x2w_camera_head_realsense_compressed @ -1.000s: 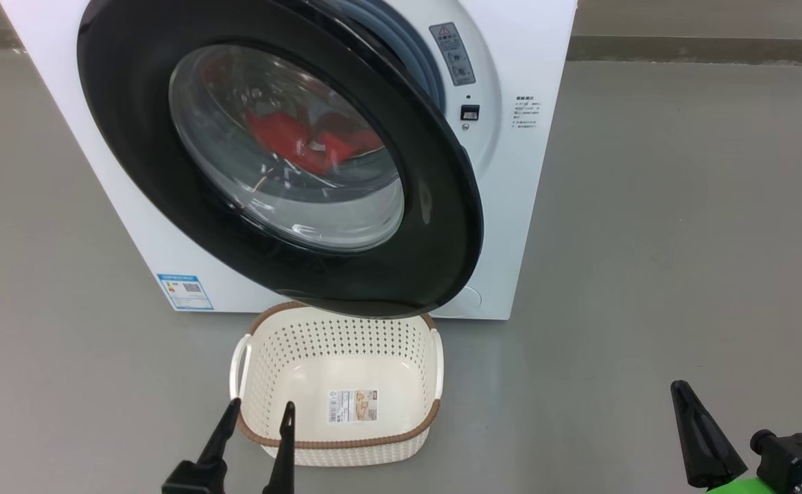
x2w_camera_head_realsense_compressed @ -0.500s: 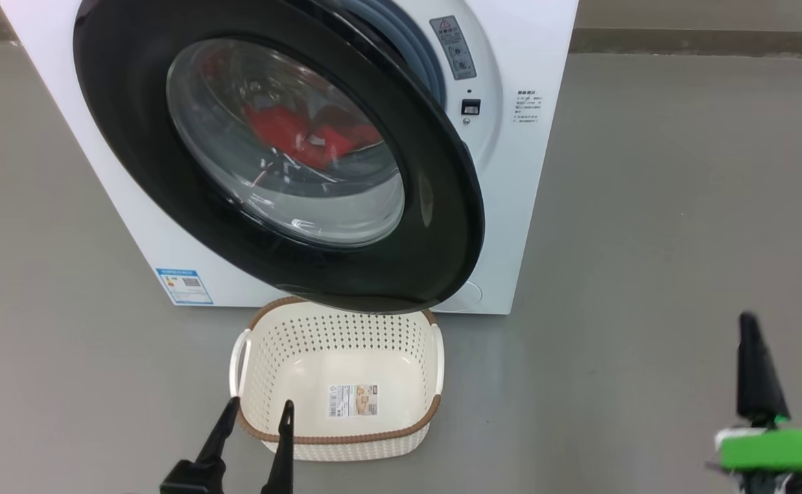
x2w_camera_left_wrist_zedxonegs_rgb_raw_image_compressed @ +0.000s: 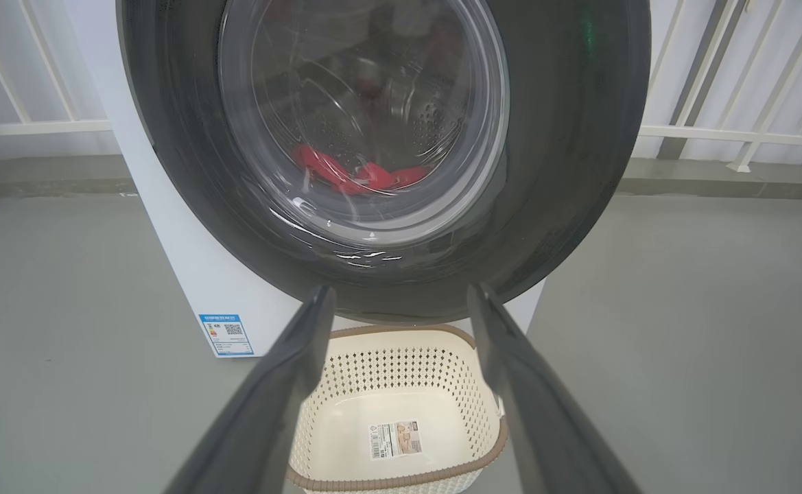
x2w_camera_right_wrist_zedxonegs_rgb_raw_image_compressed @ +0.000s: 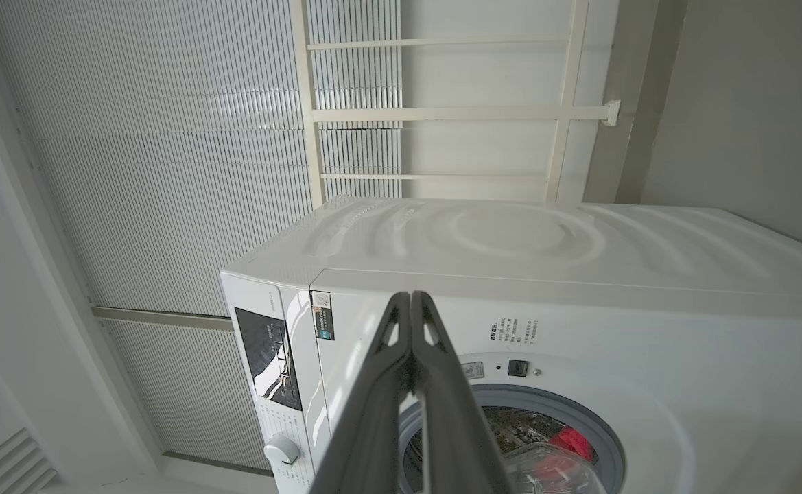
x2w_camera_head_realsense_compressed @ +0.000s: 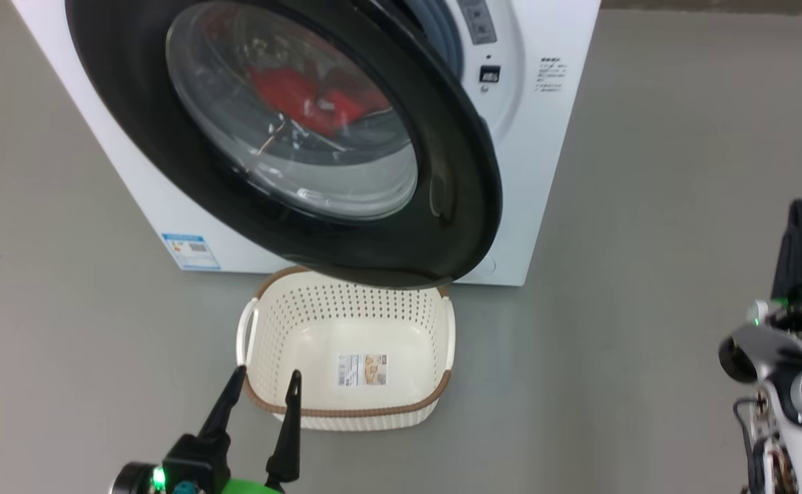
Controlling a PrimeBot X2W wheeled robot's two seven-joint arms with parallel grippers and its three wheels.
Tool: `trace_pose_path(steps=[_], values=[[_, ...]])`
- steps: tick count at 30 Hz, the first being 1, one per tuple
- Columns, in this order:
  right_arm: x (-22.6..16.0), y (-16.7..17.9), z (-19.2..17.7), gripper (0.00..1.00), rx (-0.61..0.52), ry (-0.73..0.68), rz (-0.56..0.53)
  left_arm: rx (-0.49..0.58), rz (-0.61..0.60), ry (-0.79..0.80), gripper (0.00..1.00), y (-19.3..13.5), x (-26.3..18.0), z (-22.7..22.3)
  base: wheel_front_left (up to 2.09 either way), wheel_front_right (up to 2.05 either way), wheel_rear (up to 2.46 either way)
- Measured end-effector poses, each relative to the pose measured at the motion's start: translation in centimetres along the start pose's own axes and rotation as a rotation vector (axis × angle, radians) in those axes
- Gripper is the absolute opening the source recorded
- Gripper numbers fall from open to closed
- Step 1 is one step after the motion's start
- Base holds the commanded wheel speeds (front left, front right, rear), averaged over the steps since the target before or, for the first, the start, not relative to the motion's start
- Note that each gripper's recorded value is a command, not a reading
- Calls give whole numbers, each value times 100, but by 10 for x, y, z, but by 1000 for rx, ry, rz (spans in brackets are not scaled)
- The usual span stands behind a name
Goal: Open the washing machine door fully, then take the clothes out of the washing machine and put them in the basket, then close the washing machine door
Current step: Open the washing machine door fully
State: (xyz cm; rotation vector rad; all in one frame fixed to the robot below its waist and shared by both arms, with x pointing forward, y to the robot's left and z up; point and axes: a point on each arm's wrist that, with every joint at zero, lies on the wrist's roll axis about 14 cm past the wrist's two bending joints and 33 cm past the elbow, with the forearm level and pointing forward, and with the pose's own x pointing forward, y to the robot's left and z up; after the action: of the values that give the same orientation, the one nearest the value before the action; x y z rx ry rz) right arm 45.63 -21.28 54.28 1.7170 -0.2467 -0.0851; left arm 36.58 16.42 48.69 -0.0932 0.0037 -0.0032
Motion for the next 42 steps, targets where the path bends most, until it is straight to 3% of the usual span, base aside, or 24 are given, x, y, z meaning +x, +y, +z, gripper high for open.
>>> trace_pose_path(steps=[6, 22, 31, 42], values=[[34, -16, -40, 0, 95, 144, -63, 5, 10, -1, 100, 4, 11, 1, 0, 0, 0], [65, -53, -177, 0, -3, 615, -188, -1, 49, 26, 100, 16, 24, -8, 0, 0, 0], [57, -73, -216, 0, -37, 755, -256, -2, 67, 32, 100, 22, 26, -10, 0, 0, 0], [41, -76, -234, 0, -36, 862, -272, -8, 68, 30, 100, 22, 25, -9, 0, 0, 0]])
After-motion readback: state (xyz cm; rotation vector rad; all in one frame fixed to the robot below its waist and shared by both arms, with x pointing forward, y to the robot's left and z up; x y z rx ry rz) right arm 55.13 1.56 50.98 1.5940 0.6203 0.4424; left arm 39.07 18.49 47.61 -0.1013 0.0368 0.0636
